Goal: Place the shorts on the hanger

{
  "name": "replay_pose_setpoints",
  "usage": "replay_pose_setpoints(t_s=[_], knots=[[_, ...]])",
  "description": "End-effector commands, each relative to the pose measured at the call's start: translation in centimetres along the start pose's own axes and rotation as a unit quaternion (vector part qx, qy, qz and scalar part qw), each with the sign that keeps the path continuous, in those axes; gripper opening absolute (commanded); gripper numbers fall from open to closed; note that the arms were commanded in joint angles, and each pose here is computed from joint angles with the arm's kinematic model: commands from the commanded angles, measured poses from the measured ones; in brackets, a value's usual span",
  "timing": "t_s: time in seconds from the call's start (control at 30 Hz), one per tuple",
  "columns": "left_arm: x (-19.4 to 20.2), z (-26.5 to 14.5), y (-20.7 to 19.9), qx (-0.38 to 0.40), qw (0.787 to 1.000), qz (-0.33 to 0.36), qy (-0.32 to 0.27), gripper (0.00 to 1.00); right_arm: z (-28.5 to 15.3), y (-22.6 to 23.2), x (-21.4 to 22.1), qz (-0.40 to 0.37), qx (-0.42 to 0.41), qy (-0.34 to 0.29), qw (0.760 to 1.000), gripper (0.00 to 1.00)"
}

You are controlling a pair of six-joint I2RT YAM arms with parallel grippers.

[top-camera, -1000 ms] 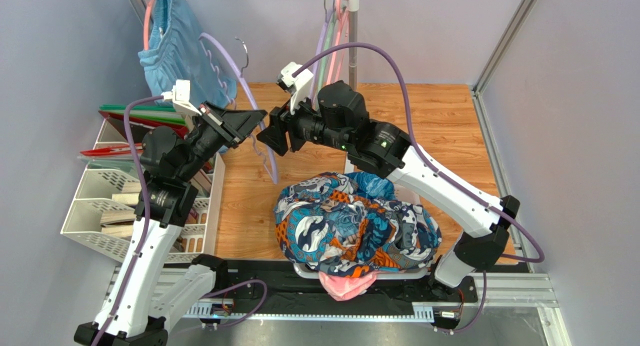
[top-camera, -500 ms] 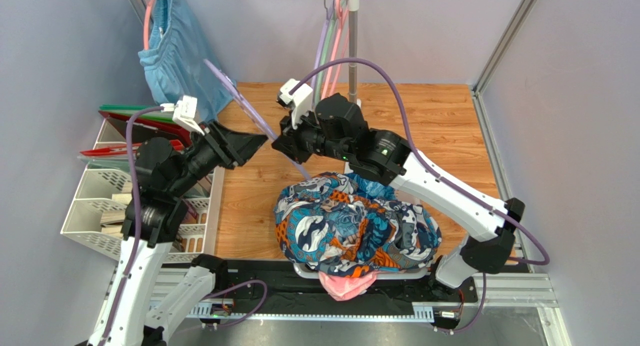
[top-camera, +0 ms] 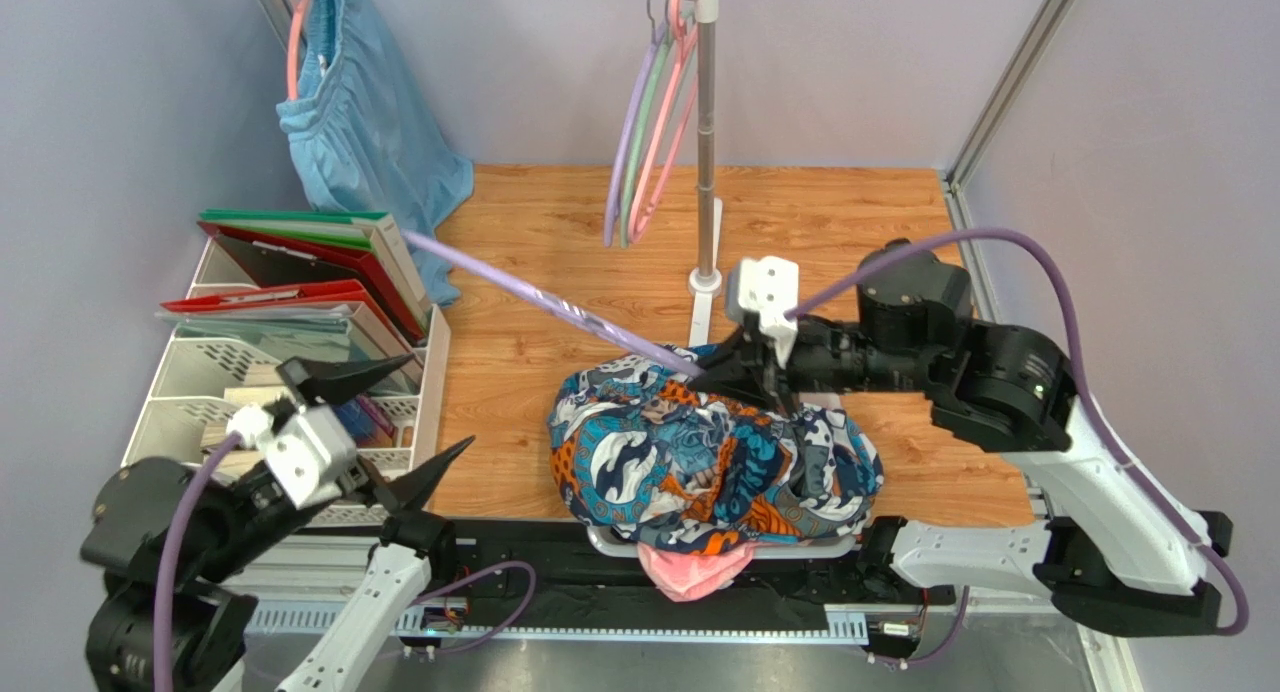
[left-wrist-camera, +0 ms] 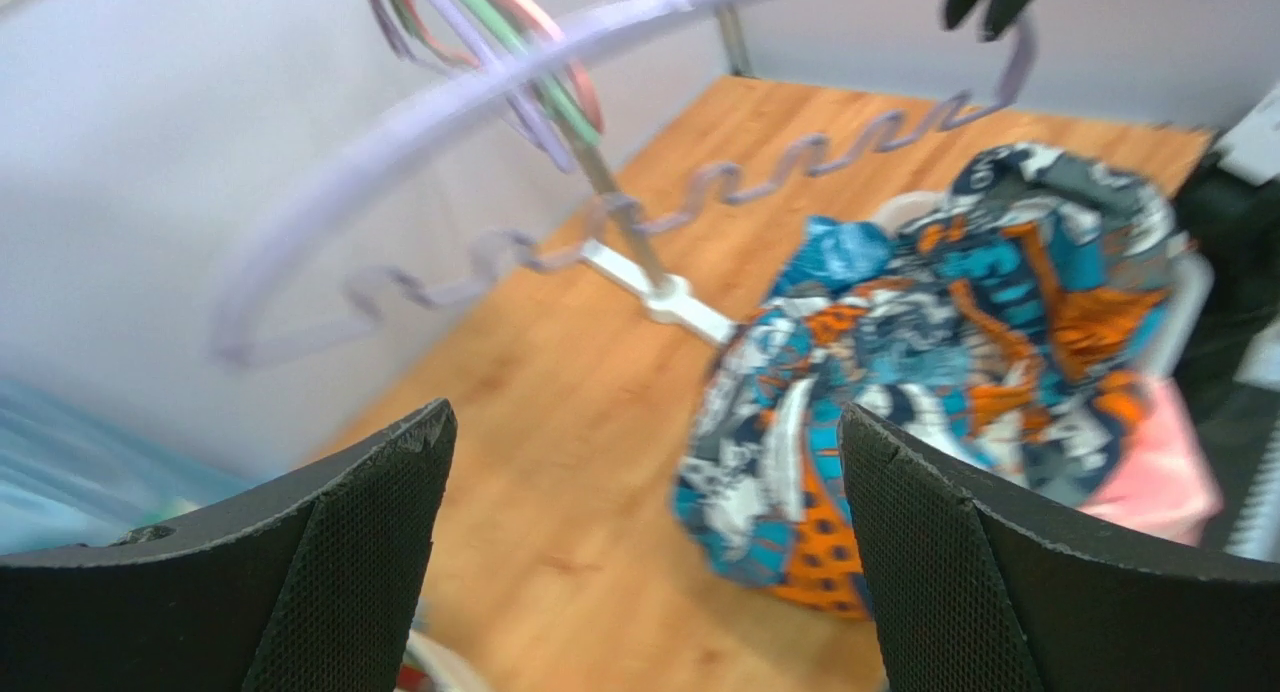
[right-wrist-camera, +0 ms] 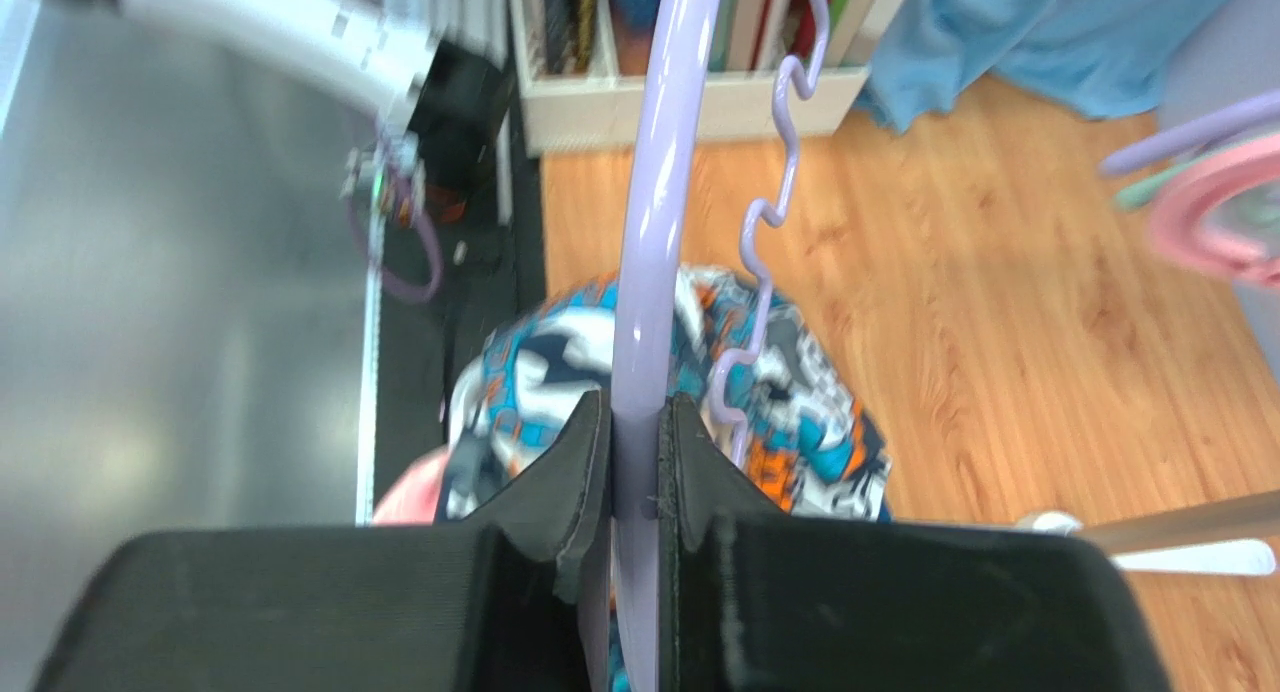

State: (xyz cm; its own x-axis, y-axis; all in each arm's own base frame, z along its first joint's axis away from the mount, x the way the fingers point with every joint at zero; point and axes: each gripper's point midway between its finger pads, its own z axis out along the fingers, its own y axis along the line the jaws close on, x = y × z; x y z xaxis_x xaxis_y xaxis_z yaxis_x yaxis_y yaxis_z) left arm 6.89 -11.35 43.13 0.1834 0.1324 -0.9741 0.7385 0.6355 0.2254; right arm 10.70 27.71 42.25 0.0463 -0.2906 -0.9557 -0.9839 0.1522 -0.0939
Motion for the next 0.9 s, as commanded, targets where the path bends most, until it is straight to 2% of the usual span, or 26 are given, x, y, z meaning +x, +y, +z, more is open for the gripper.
replay_pose_setpoints(t_s=[0.0, 0.03, 0.17, 0.3, 0.47, 0.6, 0.7, 0.87], knots=[[-0.5, -1.4, 0.9, 0.01, 0.975, 0.221, 0.017, 0.99, -2.6, 2.9, 4.4, -0.076, -0.079, 0.066, 0.992, 0.0], [-0.7, -1.3, 0.6, 0.025, 0.969, 0.245, 0.014, 0.99, -3.3, 3.3, 4.7, -0.084, -0.085, 0.068, 0.99, 0.0], [0.7, 0.2, -0.5, 0.109, 0.958, 0.265, 0.034, 0.94, -5.3, 4.3, 6.1, -0.108, -0.108, 0.099, 0.983, 0.0], [2.7, 2.5, -1.0, 0.171, 0.954, 0.244, 0.038, 0.92, -6.0, 4.6, 6.2, -0.107, -0.108, 0.101, 0.983, 0.0], [3.7, 4.7, -1.4, 0.23, 0.95, 0.208, 0.038, 0.84, -6.2, 4.6, 6.3, -0.106, -0.109, 0.102, 0.983, 0.0], [3.7, 5.2, -2.2, 0.264, 0.945, 0.192, 0.029, 0.83, -6.3, 4.6, 6.5, -0.107, -0.107, 0.105, 0.983, 0.0], [4.3, 5.2, -2.9, 0.291, 0.938, 0.183, 0.037, 0.76, -6.2, 4.6, 6.6, -0.105, -0.107, 0.105, 0.983, 0.0], [6.1, 4.8, -3.9, 0.317, 0.927, 0.192, 0.055, 0.75, -6.4, 4.5, 6.6, -0.097, -0.099, 0.105, 0.985, 0.0]])
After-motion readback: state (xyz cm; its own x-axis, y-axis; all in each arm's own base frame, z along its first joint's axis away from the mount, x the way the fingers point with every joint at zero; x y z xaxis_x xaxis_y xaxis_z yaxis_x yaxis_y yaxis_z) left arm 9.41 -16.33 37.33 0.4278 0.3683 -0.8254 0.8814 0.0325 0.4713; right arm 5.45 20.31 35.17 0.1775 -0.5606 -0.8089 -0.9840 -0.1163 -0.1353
